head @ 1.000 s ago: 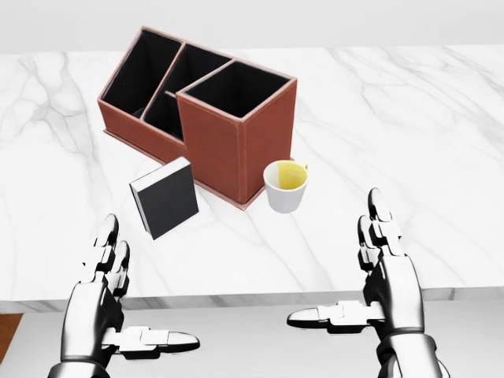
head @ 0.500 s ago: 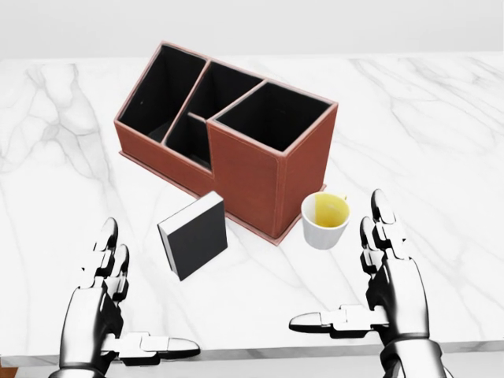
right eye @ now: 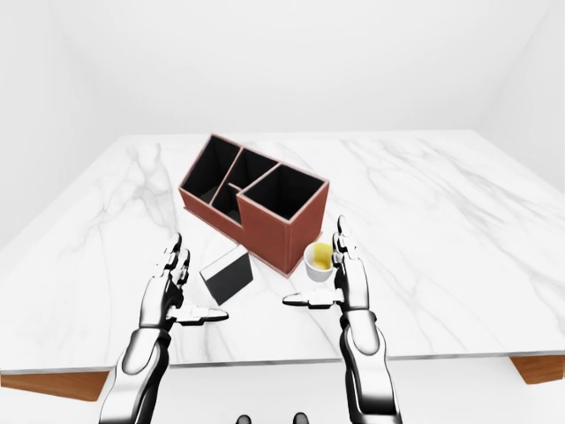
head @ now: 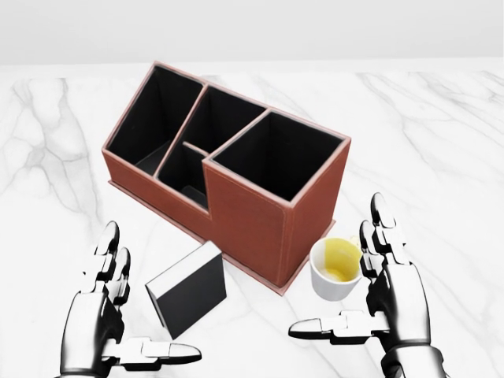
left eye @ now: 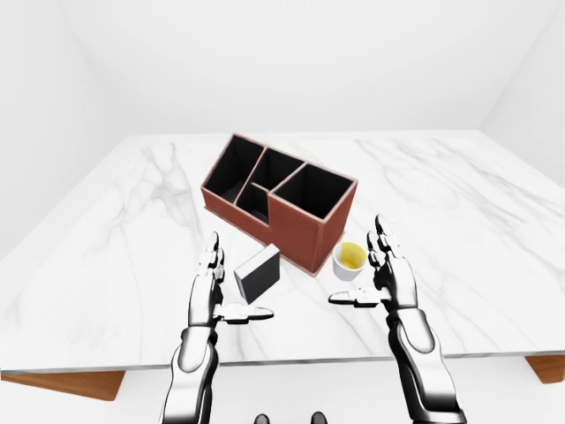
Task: Pick up the book and place it in the right compartment of the caddy.
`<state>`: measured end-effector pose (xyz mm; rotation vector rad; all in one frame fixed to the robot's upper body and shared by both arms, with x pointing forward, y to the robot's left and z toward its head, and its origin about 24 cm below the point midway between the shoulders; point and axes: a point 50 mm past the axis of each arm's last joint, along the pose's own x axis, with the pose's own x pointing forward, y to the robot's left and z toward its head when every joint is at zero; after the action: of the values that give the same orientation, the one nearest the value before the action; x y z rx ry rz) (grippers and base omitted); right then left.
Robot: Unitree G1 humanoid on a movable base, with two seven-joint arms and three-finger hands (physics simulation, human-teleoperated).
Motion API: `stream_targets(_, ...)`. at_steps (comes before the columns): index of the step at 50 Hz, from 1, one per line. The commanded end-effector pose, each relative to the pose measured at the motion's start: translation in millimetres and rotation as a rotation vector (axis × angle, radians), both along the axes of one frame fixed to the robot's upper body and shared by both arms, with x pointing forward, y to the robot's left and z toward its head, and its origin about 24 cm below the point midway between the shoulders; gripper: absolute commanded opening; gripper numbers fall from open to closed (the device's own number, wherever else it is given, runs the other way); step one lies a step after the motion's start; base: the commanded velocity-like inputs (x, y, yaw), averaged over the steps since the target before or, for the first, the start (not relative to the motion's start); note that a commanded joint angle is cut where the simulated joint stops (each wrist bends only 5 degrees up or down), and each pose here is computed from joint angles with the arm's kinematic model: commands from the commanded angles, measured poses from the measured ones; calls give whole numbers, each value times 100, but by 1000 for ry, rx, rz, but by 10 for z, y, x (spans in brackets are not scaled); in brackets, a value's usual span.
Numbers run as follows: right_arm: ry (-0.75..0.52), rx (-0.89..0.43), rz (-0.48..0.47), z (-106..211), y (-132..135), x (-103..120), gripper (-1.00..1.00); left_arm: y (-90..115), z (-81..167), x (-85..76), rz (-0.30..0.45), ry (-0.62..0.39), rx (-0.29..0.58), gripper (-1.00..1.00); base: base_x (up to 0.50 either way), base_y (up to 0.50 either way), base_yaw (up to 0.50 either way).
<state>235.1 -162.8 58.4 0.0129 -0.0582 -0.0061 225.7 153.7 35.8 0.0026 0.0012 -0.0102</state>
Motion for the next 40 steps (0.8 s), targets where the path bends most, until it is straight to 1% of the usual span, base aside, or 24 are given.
stream_targets(1,1,-1,4,7,8,-18,100,-3,-5,-24,0,-1,0,100,33,0,0)
stream_targets(14,10,5,-7,-12,-12,-53,100,-2,-10,-37,1,-1,-1,100,31,0,0)
stream_targets(27,0,8,-13,9,-26,-110,100,4,-3,-60,1,-1,4,100,0,0,0)
stream_targets(40,2,6,-11,-2,-18,-147,100,-4,-57,-73,-3,13,37,100,0,0,0)
